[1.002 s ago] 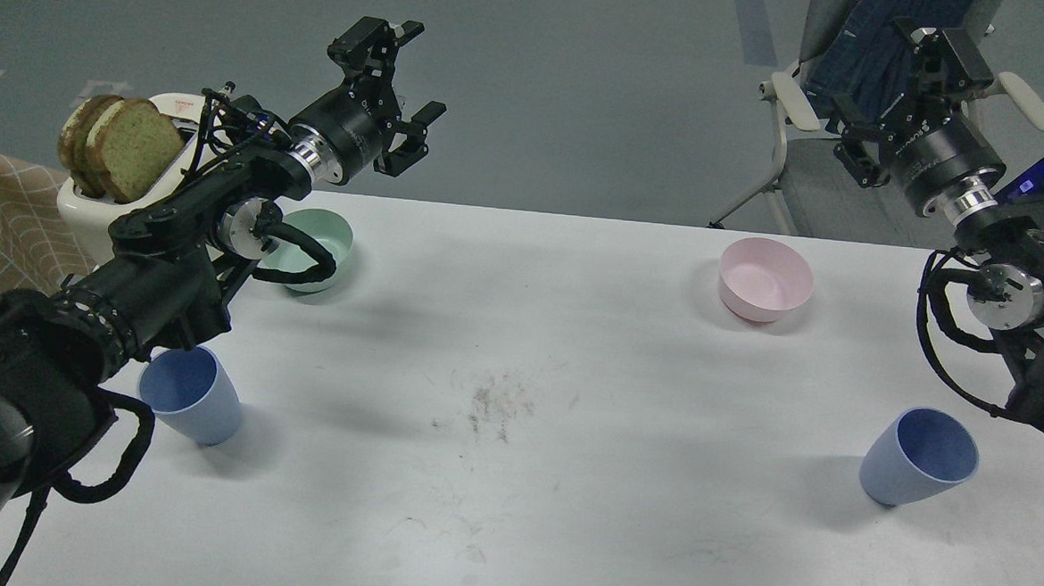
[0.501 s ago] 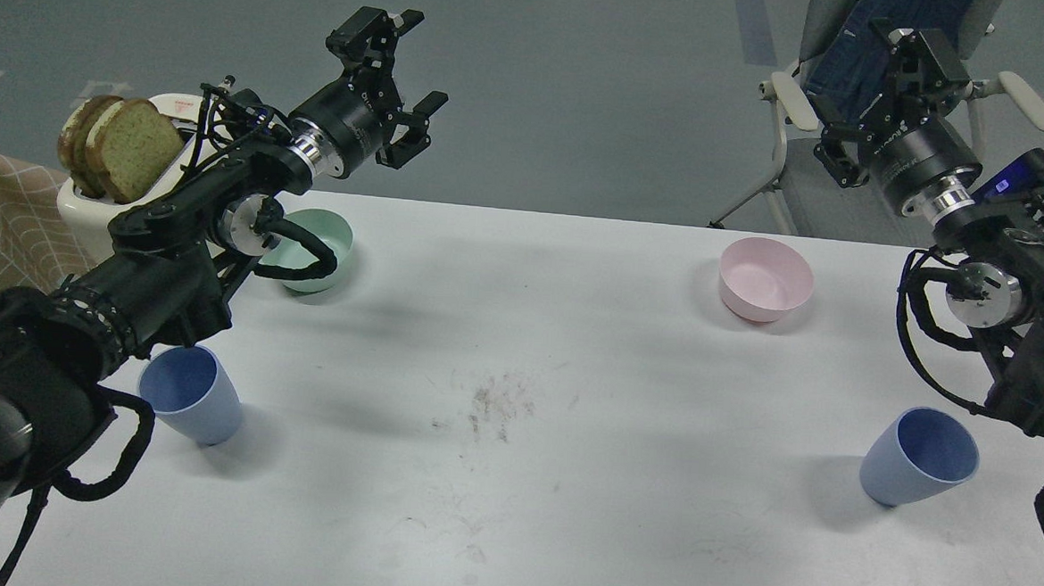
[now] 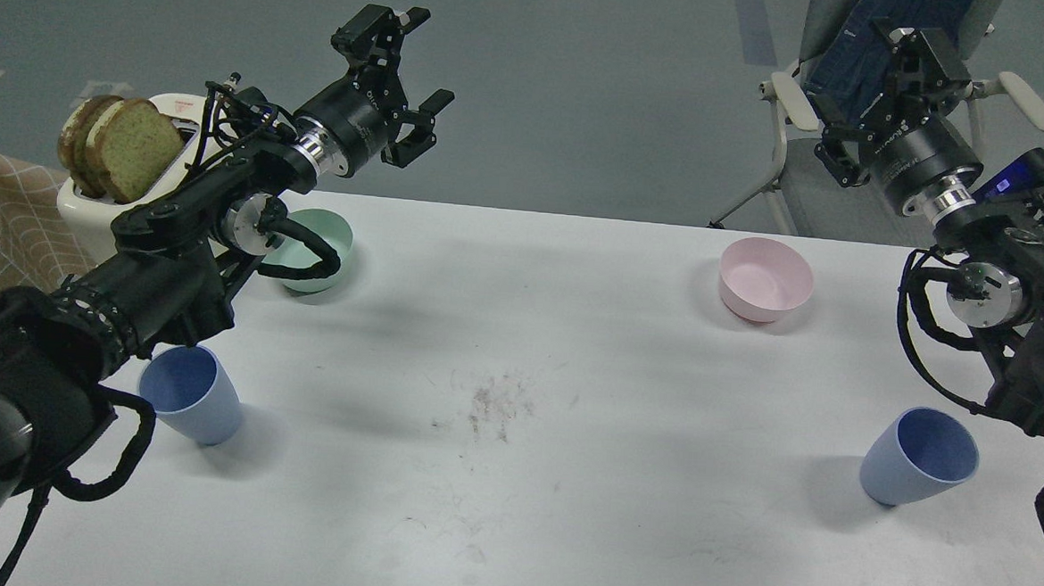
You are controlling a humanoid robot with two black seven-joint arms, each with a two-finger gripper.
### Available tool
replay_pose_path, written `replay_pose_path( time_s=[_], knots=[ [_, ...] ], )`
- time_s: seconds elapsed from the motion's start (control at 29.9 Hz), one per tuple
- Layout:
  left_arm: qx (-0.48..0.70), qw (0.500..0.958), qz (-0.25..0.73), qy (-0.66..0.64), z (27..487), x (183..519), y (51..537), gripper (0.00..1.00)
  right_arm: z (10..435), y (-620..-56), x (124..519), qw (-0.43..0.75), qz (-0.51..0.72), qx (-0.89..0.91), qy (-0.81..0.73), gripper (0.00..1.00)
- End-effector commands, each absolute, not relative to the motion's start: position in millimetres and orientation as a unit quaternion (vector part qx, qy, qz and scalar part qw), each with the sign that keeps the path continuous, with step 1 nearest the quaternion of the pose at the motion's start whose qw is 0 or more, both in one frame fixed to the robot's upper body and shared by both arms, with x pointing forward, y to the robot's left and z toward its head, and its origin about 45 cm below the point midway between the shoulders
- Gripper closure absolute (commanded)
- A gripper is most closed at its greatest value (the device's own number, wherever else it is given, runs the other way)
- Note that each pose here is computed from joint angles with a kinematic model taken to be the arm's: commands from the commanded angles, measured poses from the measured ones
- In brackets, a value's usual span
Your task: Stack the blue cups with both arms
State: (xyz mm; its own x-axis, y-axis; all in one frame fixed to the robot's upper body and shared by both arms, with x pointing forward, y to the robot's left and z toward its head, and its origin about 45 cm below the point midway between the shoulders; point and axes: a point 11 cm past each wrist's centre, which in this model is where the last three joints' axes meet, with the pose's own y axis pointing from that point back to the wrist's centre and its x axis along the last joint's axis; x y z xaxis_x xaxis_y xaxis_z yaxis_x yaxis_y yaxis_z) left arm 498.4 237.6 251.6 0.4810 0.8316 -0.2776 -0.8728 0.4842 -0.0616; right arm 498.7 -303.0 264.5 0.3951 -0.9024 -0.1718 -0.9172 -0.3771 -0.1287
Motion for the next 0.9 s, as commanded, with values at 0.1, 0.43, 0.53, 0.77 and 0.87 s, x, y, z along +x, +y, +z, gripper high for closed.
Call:
replay_pose_path(
  time_s=[0.1,0.43,0.53,0.77,0.87],
  knots=[
    [-0.099,0.858,0.494,0.103,254.4,497.9,235.5,0.02,265.0,-302.0,499.0,0.102,0.036,-0.829,0.548,0.0],
    [-0.099,0.869,0.477,0.089,267.2,498.3,228.4,0.02,265.4,-307.1,499.0,0.1,0.034,-0.827,0.552,0.0],
    [-0.089,0.882,0.459,0.062,282.9,495.3,229.9,0.02,266.4,-310.4,498.9,0.1,0.033,-0.825,0.555,0.0],
    [0.008,0.919,0.382,-0.095,337.0,471.9,240.9,0.03,264.5,-312.6,497.8,0.097,0.033,-0.825,0.556,0.0],
    [0.054,0.922,0.347,-0.164,358.8,453.3,249.4,0.03,263.0,-313.1,497.2,0.097,0.035,-0.824,0.557,0.0]
  ],
)
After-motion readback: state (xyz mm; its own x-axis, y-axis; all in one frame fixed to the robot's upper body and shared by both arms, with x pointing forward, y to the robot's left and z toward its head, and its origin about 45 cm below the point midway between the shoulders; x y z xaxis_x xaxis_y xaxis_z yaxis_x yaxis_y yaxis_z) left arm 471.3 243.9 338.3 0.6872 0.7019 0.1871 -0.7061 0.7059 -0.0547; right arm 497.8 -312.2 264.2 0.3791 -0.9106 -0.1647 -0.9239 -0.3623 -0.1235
